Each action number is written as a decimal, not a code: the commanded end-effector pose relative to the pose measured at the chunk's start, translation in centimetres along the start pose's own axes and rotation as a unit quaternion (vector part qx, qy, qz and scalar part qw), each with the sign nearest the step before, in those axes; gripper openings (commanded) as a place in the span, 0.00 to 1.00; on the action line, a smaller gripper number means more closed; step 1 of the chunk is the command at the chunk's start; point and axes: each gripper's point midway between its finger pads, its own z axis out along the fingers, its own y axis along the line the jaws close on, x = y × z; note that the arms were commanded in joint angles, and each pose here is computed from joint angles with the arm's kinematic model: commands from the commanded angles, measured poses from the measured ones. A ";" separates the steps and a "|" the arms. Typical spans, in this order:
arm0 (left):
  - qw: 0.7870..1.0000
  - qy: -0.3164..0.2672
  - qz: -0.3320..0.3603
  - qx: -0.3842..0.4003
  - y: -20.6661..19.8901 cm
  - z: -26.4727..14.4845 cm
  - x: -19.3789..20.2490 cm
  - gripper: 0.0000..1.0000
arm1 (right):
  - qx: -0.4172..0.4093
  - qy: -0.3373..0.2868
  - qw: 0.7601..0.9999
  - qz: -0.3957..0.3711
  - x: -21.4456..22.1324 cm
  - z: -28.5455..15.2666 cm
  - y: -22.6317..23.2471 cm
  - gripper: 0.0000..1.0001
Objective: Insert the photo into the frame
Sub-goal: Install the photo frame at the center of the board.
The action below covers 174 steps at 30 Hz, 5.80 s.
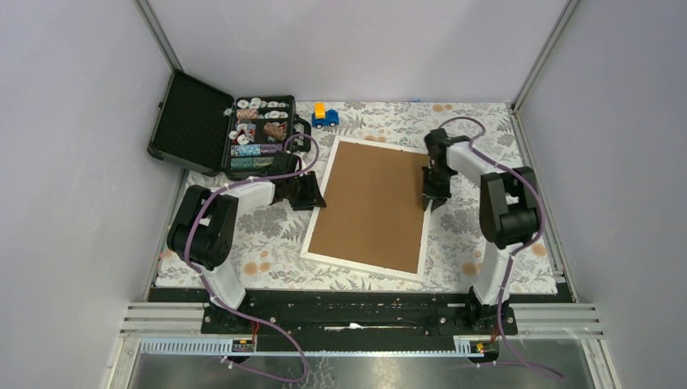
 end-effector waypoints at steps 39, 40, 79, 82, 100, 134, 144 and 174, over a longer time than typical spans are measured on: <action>0.998 0.008 -0.009 0.056 -2.2 -2.6 4.4 0.72 | -0.126 -0.082 0.986 0.072 8.3 -2.4 -1.6 0.40; 0.998 0.008 -0.009 0.057 -2.2 -2.6 4.4 0.72 | -0.132 -0.079 0.985 0.072 8.4 -2.4 -1.4 0.40; 0.998 0.016 -0.007 0.057 -2.1 -2.1 4.5 0.71 | -0.088 -0.059 0.988 0.111 11.9 -1.6 -1.9 0.34; 0.998 0.016 -0.008 0.059 -2.1 -2.0 4.5 0.71 | -0.093 -0.055 0.988 0.106 11.9 -1.2 -1.7 0.34; 0.997 0.020 -0.014 0.070 -2.6 -1.9 5.0 0.68 | -0.096 -0.039 0.991 0.079 12.1 0.7 -0.3 0.33; 0.996 -0.005 -0.007 0.088 -3.2 -2.4 4.8 0.66 | -0.053 -0.198 0.976 -0.069 4.4 -11.7 12.1 0.73; 0.997 0.002 0.000 0.074 -3.4 -2.5 3.6 0.69 | -0.090 -0.207 0.973 0.054 -9.5 -9.0 0.5 0.63; 0.997 0.012 -0.008 0.075 -3.0 -1.2 2.2 0.66 | -0.121 -0.133 0.981 0.075 -13.9 0.6 -2.8 0.42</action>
